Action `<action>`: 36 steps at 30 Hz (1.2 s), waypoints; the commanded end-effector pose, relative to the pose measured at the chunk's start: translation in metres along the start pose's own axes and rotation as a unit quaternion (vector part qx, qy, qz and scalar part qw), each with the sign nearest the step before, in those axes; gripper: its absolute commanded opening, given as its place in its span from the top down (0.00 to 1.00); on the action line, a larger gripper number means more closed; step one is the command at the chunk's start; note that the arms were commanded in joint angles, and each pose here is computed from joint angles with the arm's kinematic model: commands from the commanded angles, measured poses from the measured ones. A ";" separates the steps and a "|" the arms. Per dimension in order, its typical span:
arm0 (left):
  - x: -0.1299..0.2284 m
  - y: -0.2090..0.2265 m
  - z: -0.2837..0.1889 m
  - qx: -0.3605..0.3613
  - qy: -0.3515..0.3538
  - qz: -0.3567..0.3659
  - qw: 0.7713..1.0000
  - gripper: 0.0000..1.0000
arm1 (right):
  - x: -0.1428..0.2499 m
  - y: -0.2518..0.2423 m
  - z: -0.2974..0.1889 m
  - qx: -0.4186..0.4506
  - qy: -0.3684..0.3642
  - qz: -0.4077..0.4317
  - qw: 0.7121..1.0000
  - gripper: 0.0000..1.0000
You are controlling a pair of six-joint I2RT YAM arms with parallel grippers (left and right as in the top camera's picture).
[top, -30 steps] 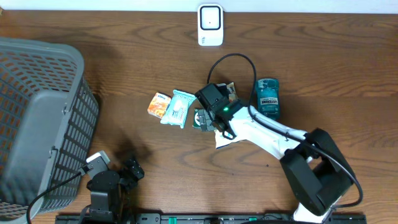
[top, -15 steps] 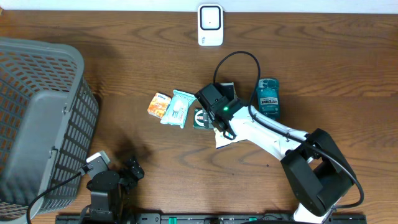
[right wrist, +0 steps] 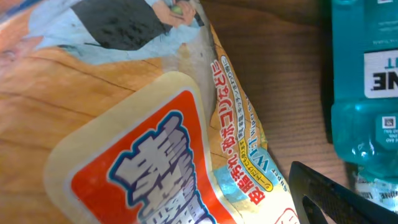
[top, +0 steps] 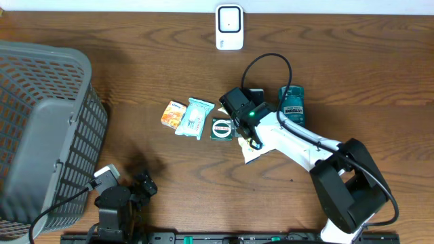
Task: Scan the item barcode
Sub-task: 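Lift the snack bag and carry it up to the white scanner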
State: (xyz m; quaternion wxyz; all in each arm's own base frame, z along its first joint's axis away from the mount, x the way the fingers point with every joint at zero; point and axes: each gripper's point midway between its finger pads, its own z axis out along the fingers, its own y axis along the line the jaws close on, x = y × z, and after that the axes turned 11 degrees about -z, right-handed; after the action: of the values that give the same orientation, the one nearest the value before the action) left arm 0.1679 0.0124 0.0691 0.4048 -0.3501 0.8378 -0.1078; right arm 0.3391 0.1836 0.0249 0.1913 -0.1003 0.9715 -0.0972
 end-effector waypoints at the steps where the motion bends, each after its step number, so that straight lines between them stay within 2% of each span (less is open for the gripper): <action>1: 0.007 0.016 0.000 -0.033 0.012 0.007 0.999 0.02 | 0.018 -0.010 0.030 0.037 0.041 -0.091 0.994 0.16; 2: 0.008 0.015 0.000 -0.033 0.012 0.007 0.999 0.02 | 0.024 -0.012 0.036 0.046 0.053 -0.111 0.991 0.15; 4: 0.007 0.016 0.000 -0.033 0.012 0.007 0.999 0.02 | 0.035 -0.013 0.045 0.051 0.074 -0.152 0.984 0.26; 8: 0.007 0.016 0.000 -0.033 0.012 0.007 0.999 0.02 | 0.050 -0.016 0.047 0.052 0.107 -0.175 0.977 0.78; 9: 0.007 0.016 0.000 -0.033 0.012 0.007 0.999 0.02 | 0.050 -0.015 0.045 0.047 0.109 -0.174 0.977 0.86; 10: 0.007 0.016 0.000 -0.033 0.012 0.007 0.999 0.02 | 0.051 -0.008 0.039 0.021 0.120 -0.172 0.978 0.99; 14: 0.008 0.015 0.000 -0.033 0.012 0.007 0.999 0.02 | 0.039 0.022 -0.007 -0.124 0.149 -0.172 0.966 0.99; 15: 0.008 0.015 0.000 -0.033 0.012 0.007 0.999 0.02 | 0.029 0.036 -0.043 -0.219 0.150 -0.179 0.947 0.99; 18: 0.007 0.016 0.000 -0.033 0.012 0.007 0.999 0.02 | 0.017 0.050 -0.111 -0.366 0.132 -0.196 0.900 0.99; 23: 0.007 0.016 0.000 -0.033 0.012 0.007 0.999 0.02 | 0.010 0.048 -0.191 -0.500 0.100 -0.151 0.847 0.99; 26: 0.008 0.015 0.000 -0.033 0.012 0.007 0.999 0.02 | 0.007 0.057 -0.250 -0.615 0.101 -0.098 0.776 0.99; 28: 0.007 0.016 0.000 -0.033 0.012 0.007 0.999 0.02 | 0.005 0.059 -0.276 -0.658 0.129 -0.049 0.740 0.99; 30: 0.008 0.015 0.000 -0.033 0.012 0.007 0.999 0.02 | 0.005 0.059 -0.285 -0.667 0.172 -0.002 0.725 0.99; 33: 0.007 0.016 0.000 -0.033 0.012 0.007 0.999 0.02 | 0.005 0.059 -0.288 -0.646 0.256 0.089 0.713 0.99; 36: 0.007 0.016 0.000 -0.033 0.012 0.007 0.999 0.02 | 0.000 0.056 -0.286 -0.632 0.286 0.137 0.707 0.99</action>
State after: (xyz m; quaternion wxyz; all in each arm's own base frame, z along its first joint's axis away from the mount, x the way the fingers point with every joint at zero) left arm 0.1678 0.0123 0.0690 0.4044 -0.3500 0.8380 -0.1080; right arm 0.2164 0.2781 0.2461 -0.1358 -0.1199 0.8395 0.5123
